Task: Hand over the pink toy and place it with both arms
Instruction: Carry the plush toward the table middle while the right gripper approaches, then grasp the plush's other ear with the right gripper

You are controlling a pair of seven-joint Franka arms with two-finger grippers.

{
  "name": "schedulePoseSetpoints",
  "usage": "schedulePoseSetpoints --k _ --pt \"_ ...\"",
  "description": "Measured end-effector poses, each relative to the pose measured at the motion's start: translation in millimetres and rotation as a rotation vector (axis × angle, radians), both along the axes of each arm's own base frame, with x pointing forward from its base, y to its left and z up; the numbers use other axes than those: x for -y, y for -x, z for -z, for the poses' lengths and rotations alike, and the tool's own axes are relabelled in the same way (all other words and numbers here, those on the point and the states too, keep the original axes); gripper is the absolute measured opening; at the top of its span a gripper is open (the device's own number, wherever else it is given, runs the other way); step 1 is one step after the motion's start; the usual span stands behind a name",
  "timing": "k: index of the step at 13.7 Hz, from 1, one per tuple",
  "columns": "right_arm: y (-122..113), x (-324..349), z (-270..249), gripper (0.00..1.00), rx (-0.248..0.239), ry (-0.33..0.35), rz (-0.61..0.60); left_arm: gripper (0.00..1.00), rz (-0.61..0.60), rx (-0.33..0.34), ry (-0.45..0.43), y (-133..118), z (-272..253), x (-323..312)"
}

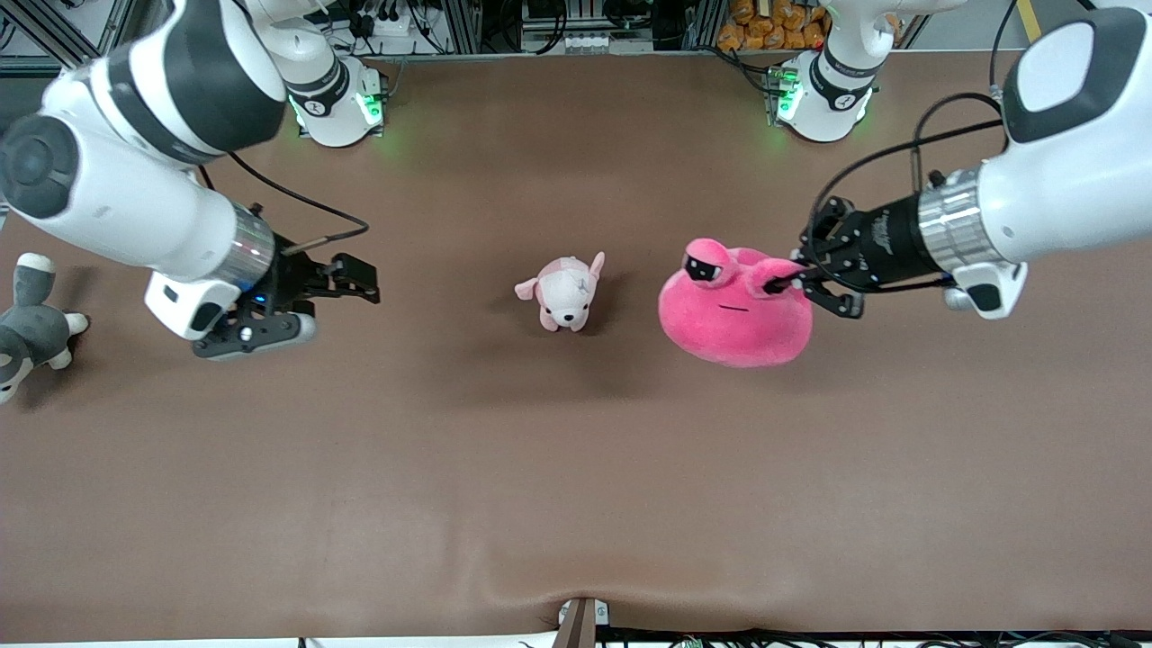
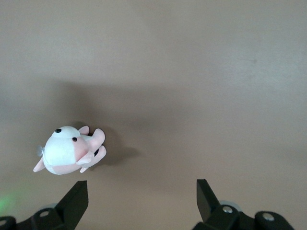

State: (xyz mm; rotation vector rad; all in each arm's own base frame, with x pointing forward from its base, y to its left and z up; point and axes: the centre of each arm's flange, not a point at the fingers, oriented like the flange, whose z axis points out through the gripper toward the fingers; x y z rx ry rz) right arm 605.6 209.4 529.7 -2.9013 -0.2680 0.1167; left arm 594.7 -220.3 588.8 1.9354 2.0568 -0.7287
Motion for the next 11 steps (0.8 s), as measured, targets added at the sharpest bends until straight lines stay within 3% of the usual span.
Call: schedulePoseSetpoints --k 3,6,8,11 --pt "5 -23 1 1.0 0.027 -0.059 -0.151 0.1 -0.016 -0.014 -0.003 8 -2 26" --pt "-1 -42 8 1.0 0.102 -0.134 -0.272 0.1 -0.048 -0.009 0.0 15 -6 53" --pt "-5 -48 18 1.0 0.12 -0.18 -0.347 0.1 -0.069 -0.007 0.005 21 -7 75" --pt "-3 -64 12 1.0 0.167 -0.295 -0.473 0.1 -0.089 -0.008 0.013 33 -7 110"
